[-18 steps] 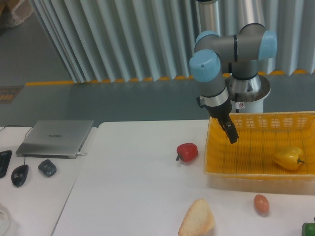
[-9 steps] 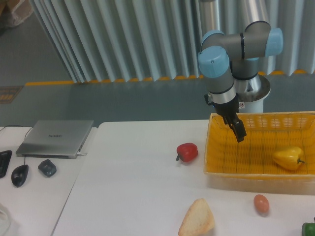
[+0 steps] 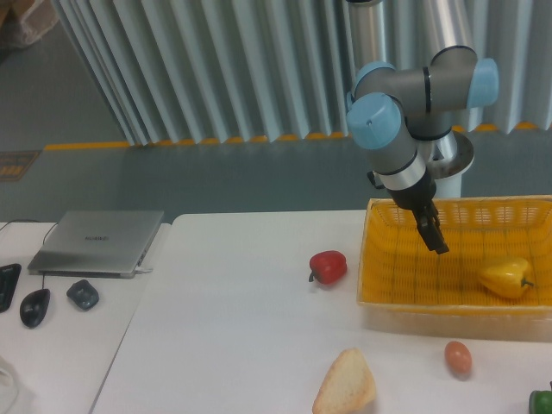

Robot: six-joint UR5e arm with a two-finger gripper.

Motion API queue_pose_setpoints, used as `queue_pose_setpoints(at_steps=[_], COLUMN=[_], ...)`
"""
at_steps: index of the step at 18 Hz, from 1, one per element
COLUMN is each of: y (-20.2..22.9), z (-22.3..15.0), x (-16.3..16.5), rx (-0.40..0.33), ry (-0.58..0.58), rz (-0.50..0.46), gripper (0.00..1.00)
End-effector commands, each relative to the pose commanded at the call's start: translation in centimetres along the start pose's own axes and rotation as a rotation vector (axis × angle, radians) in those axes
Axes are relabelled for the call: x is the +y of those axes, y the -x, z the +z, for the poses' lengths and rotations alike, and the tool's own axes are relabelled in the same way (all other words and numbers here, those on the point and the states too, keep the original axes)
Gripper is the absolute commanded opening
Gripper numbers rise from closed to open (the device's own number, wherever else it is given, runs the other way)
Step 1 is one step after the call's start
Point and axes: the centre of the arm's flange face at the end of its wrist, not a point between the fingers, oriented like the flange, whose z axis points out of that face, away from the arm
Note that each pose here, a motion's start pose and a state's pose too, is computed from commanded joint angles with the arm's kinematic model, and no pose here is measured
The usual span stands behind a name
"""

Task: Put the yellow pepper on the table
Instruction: 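Move the open gripper over the yellow pepper in the basket, then lower the gripper onto the yellow pepper and close on it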

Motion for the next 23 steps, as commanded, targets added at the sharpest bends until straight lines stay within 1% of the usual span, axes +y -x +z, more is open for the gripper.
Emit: queue_pose_setpoints(at_steps=[2, 5, 7, 8, 11, 13, 14, 15, 18, 21, 23], y=[0.7, 1.4, 2.1, 2.6, 3.2, 4.0, 4.6, 5.0, 4.9, 4.6, 4.5], z=[1.0, 3.2, 3.4, 4.3, 5.4, 6.4, 8.1, 9.4, 9.5, 10.0, 9.7], x=[1.3, 2.4, 3.6, 4.1, 4.6, 4.2, 3.5, 2.9, 4.0, 5.6, 6.1], rx=[0.01, 0.047, 0.043, 0.047, 0.049, 0.041, 0.047, 0.056, 0.056, 0.065, 0.063], ry=[-0.003, -0.009, -0.011, -0.016, -0.024, -0.048, -0.053, -0.055, -0.059, -0.065, -0.061], rz=[0.089, 0.183, 0.211, 0.228, 0.222, 0.256, 0.293, 0.311, 0.325, 0.372, 0.372], gripper=[1.0, 1.0, 1.0, 1.0, 1.0, 1.0, 1.0, 1.0, 1.0, 1.0, 1.0])
